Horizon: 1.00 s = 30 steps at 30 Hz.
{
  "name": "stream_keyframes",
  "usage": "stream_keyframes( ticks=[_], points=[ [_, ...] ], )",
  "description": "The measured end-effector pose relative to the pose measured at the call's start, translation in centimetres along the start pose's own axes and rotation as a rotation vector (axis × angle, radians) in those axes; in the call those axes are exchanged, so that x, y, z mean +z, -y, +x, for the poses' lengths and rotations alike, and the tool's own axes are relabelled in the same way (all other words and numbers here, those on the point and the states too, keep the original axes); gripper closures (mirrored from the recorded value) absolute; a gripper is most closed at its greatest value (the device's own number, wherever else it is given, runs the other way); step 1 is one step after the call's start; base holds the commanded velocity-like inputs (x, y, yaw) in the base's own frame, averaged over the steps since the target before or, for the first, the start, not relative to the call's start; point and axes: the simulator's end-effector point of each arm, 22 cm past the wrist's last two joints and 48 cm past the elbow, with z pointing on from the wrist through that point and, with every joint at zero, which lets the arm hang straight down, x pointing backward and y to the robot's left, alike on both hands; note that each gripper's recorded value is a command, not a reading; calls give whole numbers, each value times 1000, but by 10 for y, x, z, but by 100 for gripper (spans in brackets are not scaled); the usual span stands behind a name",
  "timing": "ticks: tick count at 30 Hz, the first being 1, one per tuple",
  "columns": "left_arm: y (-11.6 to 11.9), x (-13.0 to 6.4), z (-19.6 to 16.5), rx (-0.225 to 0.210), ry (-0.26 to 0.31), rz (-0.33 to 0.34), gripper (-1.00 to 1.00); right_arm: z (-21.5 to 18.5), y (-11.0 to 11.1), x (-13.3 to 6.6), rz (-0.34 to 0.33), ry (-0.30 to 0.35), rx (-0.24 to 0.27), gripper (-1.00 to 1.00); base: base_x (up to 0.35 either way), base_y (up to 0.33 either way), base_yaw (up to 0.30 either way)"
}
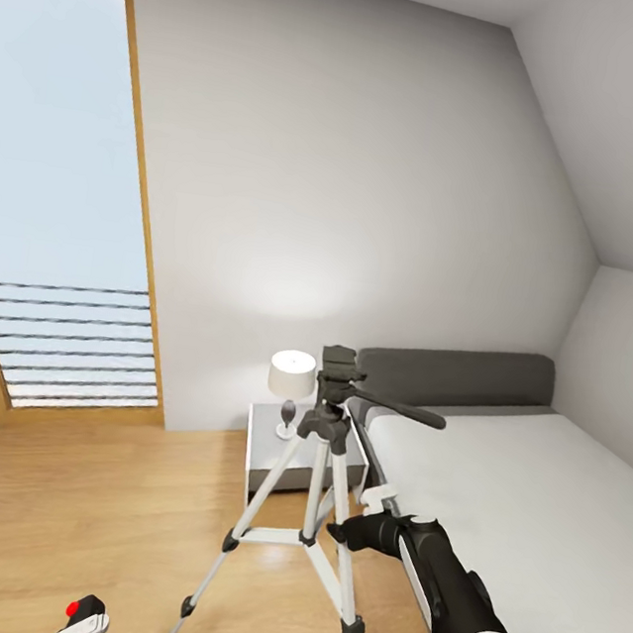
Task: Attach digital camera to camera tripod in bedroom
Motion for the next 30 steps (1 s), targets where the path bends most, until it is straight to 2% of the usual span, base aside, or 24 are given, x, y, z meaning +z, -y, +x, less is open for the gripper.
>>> stream_keyframes(
  ticks=[19, 20, 30],
  points=[
    [0, 0, 0, 1, -1, 0, 100, 7, -1, 3, -2, -16, 8, -100, 4, 2, 0],
    [0, 0, 0, 1, 0, 0, 100, 7, -1, 3, -2, -16, 8, 100, 0, 0, 0],
    [0, 0, 0, 1, 0, 0, 100, 9, -1, 3, -2, -19, 8, 100, 0, 0, 0]
  ],
)
